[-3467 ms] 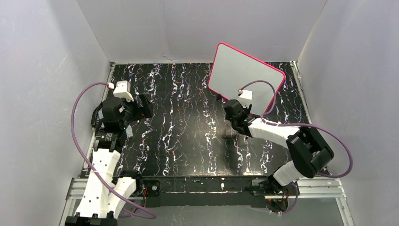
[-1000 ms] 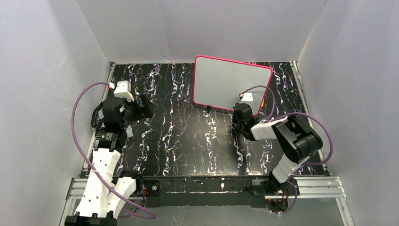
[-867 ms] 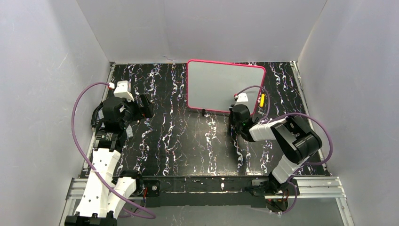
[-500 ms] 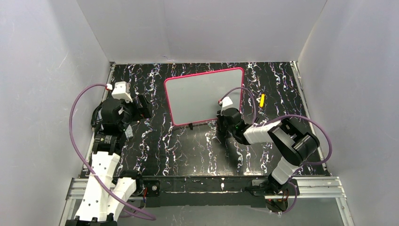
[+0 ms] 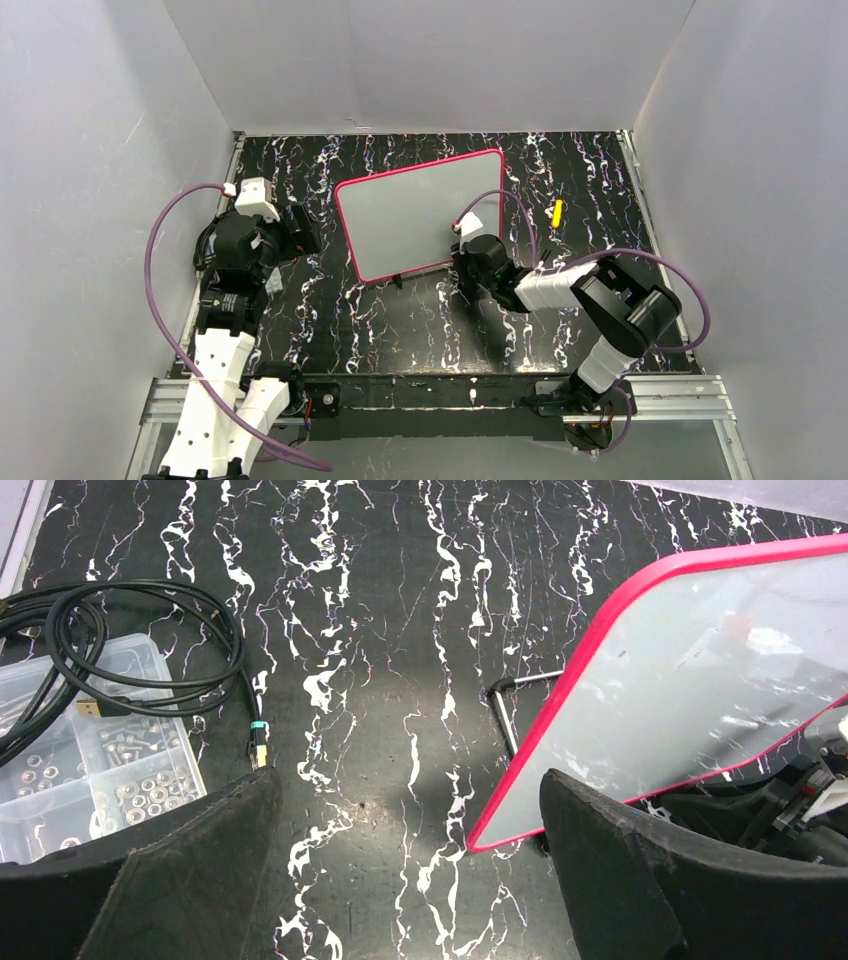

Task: Write a sentence on the whiteboard
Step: Move the whiteboard stand to the center of the board.

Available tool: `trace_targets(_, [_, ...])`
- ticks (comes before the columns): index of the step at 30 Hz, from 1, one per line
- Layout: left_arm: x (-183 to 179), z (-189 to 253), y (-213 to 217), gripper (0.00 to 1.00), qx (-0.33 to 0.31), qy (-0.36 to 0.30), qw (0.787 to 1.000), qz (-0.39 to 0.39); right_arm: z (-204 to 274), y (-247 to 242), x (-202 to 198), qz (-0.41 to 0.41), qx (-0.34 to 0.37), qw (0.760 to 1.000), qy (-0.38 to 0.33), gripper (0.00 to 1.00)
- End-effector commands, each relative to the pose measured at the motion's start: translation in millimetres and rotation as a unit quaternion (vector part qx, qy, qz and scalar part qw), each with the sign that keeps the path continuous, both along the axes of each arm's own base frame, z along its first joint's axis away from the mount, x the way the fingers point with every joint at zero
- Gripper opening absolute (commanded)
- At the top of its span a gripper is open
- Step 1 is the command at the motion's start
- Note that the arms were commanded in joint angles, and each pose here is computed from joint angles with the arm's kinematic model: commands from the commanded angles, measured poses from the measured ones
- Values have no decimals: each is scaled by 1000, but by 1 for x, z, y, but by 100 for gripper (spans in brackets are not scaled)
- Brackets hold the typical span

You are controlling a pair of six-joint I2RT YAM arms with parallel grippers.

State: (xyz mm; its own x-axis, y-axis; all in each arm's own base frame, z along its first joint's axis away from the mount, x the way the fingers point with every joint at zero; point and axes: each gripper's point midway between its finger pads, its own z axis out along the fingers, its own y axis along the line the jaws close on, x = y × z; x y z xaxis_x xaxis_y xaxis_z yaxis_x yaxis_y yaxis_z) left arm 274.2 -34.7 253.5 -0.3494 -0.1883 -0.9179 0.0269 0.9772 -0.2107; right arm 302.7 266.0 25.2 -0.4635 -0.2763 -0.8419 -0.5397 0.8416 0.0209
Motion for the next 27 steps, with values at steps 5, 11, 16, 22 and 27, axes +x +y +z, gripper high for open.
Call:
trace_targets(5, [0,1,7,99,13,-12,1000,16,4,-5,-37,23,-2,999,36,53])
trace_targets(11, [-1,1,7,99,14,-12,1000,16,29,-14,-52,3,29,999,42,65])
trace_targets(16, [-3,0,7,99,15,-15,1000,12,59,-44,-58,-81,49,994,48,67])
trace_targets(22, [-4,1,8,99,17,-15,1000,16,89,-108,-55,-222,12,973,59,69])
trace_targets(27, [-3,-1,8,99,16,-13,1000,15,70,-165,-50,-308,2,944,117,66])
